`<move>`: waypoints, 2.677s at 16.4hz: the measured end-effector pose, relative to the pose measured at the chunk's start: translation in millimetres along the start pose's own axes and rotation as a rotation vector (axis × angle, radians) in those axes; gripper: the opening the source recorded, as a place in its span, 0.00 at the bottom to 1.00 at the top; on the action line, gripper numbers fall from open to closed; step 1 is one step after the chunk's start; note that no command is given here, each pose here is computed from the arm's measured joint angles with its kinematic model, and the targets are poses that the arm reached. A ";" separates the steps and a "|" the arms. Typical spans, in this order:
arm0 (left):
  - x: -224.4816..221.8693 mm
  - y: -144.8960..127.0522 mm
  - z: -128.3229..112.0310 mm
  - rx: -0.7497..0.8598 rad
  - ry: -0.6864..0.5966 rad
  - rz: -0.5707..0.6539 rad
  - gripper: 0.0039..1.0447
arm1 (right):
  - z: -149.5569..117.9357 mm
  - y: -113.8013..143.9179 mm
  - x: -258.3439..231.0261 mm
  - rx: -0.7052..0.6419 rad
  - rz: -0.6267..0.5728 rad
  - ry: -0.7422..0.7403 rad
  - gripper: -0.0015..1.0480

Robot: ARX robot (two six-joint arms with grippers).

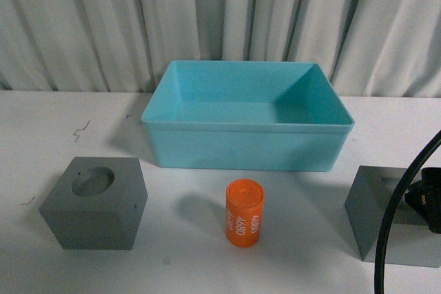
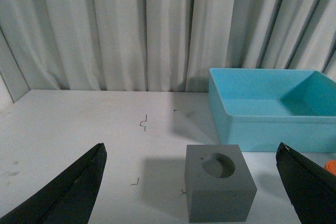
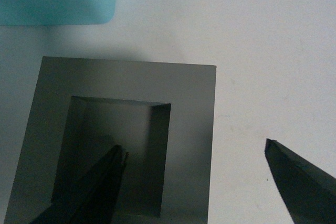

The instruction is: Place gray and orange parts in blue box

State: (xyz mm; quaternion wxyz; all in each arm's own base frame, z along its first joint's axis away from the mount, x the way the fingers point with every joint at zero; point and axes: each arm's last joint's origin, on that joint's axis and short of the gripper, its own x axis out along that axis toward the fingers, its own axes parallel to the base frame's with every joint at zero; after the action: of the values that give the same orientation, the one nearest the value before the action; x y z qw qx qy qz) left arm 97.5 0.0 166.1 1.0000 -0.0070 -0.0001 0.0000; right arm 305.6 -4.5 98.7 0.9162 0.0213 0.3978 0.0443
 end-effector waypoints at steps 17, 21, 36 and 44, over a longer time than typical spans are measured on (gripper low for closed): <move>0.0 0.0 0.0 0.000 0.000 0.000 0.94 | 135.9 -12.2 -103.2 -0.042 -0.057 -0.361 0.18; 0.0 0.0 0.0 0.000 0.000 0.000 0.94 | 245.7 40.7 -13.3 -0.091 0.102 -0.397 0.18; 0.0 0.0 0.0 0.000 0.000 0.000 0.94 | 219.6 76.2 75.9 0.072 0.127 -0.255 0.18; 0.0 0.0 0.0 0.000 0.000 0.000 0.94 | 220.3 78.3 80.3 0.102 0.131 -0.254 0.76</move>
State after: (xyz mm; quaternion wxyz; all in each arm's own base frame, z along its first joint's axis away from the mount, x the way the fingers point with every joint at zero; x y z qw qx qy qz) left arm 97.5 0.0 166.1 1.0000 -0.0068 -0.0001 -0.0002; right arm 516.1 80.5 196.5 0.9519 0.0995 0.2782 0.0807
